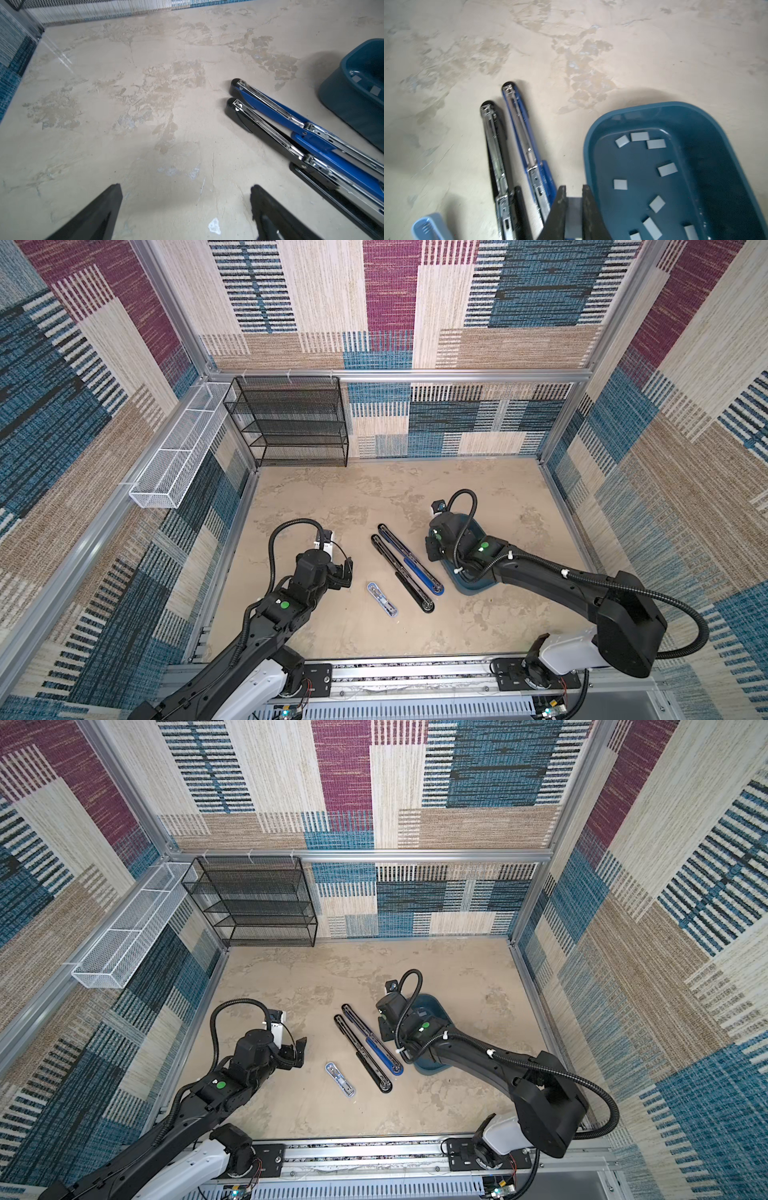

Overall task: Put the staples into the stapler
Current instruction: 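Carry the staple strip to the opened light-blue mini stapler with the right gripper, then lower the staple strip into the mini stapler's channel with the right gripper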

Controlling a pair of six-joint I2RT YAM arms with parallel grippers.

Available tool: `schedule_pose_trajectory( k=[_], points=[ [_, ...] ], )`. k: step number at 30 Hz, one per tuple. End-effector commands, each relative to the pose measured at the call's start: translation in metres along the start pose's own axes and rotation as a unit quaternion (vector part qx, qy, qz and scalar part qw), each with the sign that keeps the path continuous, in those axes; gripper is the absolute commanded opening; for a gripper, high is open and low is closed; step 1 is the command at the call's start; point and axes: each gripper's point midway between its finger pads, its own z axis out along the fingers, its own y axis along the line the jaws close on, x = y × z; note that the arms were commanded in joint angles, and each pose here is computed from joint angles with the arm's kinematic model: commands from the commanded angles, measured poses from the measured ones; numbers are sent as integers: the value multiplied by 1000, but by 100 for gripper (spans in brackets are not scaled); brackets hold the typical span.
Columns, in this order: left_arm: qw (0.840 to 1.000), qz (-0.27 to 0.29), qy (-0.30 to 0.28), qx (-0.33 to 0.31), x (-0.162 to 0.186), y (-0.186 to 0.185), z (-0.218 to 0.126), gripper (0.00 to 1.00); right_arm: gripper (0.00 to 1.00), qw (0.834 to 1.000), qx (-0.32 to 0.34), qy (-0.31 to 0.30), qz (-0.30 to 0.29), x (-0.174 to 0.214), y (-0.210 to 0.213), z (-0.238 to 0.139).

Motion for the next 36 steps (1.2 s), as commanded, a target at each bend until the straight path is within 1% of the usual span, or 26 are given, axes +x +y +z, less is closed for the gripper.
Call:
schedule_pose_trajectory(
  k=[1,2,4,8,11,13,18,21,36],
  points=[
    [998,-35,16,50,10,-16,-1,100,11,997,-60,-25,-40,5,43,-10],
    [997,-34,14,61,12,-19,-1,100,10,996,-67,-27,-56,11,54,-13],
    [997,-37,11,64,15,-20,0,100,10,993,-85,-34,-79,21,71,-19],
    [997,-43,5,61,16,-18,0,100,8,981,-153,-41,-109,54,107,-28],
    [998,-45,1,54,16,-15,0,100,8,977,-162,-48,-131,70,129,-34],
    [998,-45,-2,49,15,-13,0,99,8,979,-154,-44,-126,75,135,-32],
    [998,-43,-1,47,15,-13,1,99,6,980,-162,-28,-111,85,146,-27],
    [998,-41,1,49,15,-14,1,99,7,982,-160,-27,-101,86,146,-26],
    [998,-41,2,44,15,-13,3,99,6,982,-144,18,-124,110,154,-2]
  ],
)
